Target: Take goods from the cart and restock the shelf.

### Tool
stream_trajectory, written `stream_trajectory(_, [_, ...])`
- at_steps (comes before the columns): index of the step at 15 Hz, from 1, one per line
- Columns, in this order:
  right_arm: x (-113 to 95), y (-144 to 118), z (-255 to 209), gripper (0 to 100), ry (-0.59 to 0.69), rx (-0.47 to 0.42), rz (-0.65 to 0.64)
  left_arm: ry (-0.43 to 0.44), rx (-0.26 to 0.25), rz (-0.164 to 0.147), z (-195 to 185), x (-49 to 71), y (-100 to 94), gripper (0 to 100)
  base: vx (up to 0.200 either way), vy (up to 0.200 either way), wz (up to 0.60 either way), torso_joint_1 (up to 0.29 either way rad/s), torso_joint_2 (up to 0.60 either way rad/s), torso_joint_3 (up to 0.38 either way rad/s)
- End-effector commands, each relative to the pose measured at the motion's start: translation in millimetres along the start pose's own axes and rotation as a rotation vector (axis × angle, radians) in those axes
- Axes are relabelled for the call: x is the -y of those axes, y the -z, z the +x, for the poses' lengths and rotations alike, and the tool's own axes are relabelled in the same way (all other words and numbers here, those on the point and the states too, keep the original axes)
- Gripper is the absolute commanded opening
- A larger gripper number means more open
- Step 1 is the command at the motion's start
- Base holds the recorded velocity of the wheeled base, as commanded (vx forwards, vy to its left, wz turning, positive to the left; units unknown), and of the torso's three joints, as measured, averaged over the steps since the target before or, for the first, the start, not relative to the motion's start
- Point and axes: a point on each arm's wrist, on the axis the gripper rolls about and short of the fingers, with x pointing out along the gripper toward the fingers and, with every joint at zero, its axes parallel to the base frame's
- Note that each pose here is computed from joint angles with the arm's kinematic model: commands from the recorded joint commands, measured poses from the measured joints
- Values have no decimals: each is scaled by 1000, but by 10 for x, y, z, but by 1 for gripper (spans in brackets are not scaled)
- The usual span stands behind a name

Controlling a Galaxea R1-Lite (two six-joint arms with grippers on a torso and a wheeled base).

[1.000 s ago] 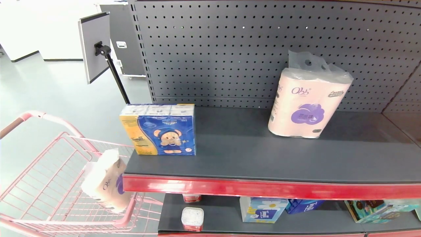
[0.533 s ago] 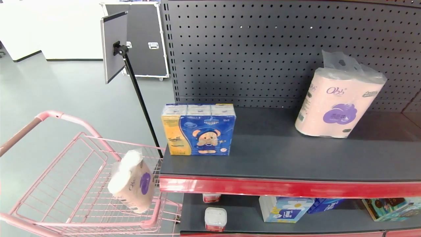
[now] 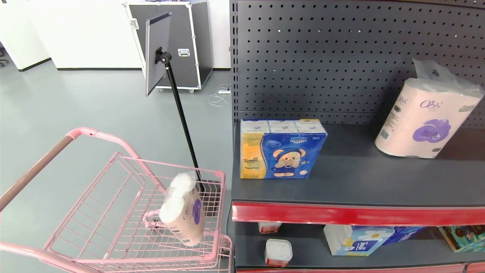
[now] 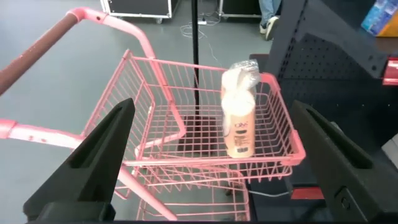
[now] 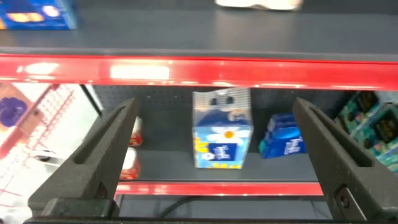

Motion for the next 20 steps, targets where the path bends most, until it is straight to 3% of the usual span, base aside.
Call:
stream_trajectory(1, [0, 0, 0, 100, 0, 0, -1, 0, -1, 0, 1, 0, -1, 100, 0, 0, 0, 0, 0, 0])
stream_trajectory(12, [0, 0, 0, 100, 0, 0, -1, 0, -1, 0, 1, 0, -1, 100, 0, 0, 0, -4, 5, 5])
stream_trajectory(20, [0, 0, 0, 100, -1, 0, -1, 0, -1, 0, 1, 0, -1, 100, 0, 0, 0, -132, 354, 212])
